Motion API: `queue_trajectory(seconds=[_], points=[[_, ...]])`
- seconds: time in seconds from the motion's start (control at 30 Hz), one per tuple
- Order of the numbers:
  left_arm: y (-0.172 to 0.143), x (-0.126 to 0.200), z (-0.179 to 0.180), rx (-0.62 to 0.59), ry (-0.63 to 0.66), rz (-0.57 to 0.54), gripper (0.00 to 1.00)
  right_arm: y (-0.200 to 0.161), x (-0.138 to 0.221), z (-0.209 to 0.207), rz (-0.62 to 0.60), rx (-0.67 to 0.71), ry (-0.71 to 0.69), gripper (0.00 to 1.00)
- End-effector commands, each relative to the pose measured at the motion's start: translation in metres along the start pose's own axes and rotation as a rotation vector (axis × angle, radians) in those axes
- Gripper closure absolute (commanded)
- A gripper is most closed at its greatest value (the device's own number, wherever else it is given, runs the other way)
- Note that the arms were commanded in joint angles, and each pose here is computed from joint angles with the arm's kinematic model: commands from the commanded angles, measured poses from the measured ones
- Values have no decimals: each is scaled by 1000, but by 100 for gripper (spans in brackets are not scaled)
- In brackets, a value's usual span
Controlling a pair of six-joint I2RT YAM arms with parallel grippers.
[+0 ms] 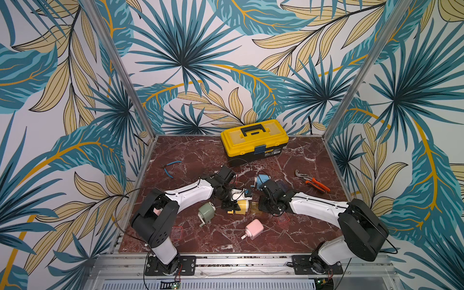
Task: Put the tray back into the pencil sharpener
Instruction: Close the container of the pencil sharpener.
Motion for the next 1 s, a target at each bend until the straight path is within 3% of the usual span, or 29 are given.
queue_trajectory(seconds=[0.0, 0.23, 0.97], points=[[-7, 3, 12, 6, 49, 31, 56, 7, -4, 11, -6, 22, 34, 79], [-2, 5, 20, -3, 66, 23, 59, 15, -9, 25, -3, 42, 89, 83], [-2, 3, 21, -11, 68, 21, 63, 31, -11, 59, -51, 22, 302, 81]])
Point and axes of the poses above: each gripper's point midway between its finger pads, its own x axis back along the fingers, its own z axis along the line the jaws close on, y = z × x, the point moved 5 cm from there along x, back along the fingers, and after that the axes turned 12 degrees about x, right-handed, at the moved point
